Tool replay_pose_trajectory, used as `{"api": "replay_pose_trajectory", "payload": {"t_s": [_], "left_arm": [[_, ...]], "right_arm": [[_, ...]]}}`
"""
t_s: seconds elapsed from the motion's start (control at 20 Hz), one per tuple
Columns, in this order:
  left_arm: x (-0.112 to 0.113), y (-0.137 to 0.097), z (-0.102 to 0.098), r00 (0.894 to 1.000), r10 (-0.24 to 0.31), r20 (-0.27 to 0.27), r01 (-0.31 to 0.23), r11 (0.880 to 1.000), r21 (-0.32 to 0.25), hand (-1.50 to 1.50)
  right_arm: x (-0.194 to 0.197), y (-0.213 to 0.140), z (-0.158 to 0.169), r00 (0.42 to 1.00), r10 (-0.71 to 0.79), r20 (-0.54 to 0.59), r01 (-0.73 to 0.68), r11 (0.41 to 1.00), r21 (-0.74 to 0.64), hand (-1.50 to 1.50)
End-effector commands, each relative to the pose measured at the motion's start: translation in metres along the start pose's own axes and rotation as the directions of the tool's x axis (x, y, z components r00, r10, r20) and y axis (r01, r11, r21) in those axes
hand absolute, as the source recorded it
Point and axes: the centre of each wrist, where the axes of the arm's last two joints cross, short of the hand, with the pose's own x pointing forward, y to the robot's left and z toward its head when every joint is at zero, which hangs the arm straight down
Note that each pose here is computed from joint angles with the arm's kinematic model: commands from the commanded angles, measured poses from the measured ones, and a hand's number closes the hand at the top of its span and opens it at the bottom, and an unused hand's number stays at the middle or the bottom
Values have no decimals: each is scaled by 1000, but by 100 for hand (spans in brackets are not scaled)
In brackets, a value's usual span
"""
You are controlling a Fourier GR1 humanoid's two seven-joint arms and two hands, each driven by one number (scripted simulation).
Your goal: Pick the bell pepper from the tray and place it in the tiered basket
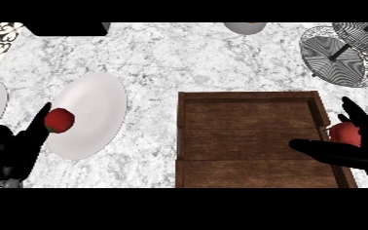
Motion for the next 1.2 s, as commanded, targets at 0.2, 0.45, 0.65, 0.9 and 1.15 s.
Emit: {"api": "replay_pose_trajectory", "payload": {"t_s": [0.2,0.45,0.65,0.9,1.15], "left_arm": [[-8,-21,-8,1000,-1,-16,0,1000,-23,0],[-10,-21,-5,999,2,-37,-3,999,-39,0],[-2,0,0,1000,4,-3,-4,1000,-29,0],[-3,0,1,1000,-3,-22,3,1000,-6,0],[-4,-7,-14,1000,-9,-23,8,999,-32,0]], "right_arm": [[-8,17,-14,999,-16,-35,16,1000,-11,-150],[4,32,-28,1000,-3,-25,3,1000,-3,-150],[16,17,-42,999,-25,-23,25,1000,-11,-150],[13,23,-38,999,-42,-15,42,999,0,-150],[-6,52,-58,999,-19,-32,20,1000,21,-150]]}}
